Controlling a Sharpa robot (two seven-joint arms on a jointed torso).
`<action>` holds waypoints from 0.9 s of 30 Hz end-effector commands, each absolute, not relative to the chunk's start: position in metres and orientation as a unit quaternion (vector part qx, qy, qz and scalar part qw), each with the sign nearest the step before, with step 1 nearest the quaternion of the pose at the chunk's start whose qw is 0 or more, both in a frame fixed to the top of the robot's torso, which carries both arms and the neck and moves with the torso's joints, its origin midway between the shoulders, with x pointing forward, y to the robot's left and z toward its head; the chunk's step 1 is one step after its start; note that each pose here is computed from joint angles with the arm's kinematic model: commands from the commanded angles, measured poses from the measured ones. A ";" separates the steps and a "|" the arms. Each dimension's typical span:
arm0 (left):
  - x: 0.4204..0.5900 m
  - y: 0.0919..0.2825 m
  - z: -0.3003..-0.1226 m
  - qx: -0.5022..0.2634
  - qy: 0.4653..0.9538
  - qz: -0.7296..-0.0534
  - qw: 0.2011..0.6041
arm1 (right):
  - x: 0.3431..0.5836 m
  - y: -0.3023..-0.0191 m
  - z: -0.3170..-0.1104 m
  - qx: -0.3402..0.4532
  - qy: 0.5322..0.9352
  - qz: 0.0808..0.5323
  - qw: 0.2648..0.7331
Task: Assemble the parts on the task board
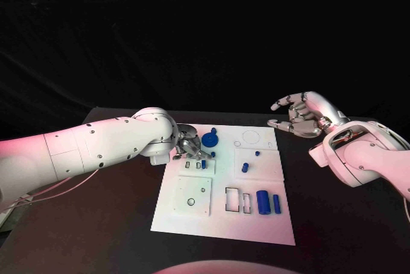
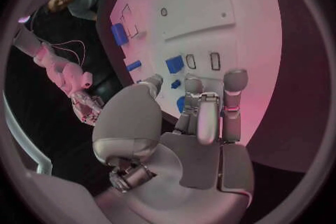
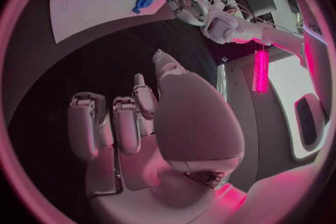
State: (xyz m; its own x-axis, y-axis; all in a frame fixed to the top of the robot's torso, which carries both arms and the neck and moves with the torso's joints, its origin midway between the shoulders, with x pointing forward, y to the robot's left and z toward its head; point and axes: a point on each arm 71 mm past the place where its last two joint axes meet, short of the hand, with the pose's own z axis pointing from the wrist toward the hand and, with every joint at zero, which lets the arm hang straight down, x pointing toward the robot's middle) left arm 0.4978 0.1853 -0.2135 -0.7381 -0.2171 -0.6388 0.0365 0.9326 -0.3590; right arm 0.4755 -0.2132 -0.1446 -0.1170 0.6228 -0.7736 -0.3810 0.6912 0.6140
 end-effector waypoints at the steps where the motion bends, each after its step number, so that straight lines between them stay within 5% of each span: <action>1: 0.495 0.181 -0.215 -0.031 0.924 -0.170 0.342 | 0.476 -0.212 -0.147 0.091 0.650 0.381 0.651; 27: 0.494 0.172 -0.216 -0.021 0.927 -0.174 0.332 | 0.477 -0.208 -0.156 0.095 0.670 0.373 0.635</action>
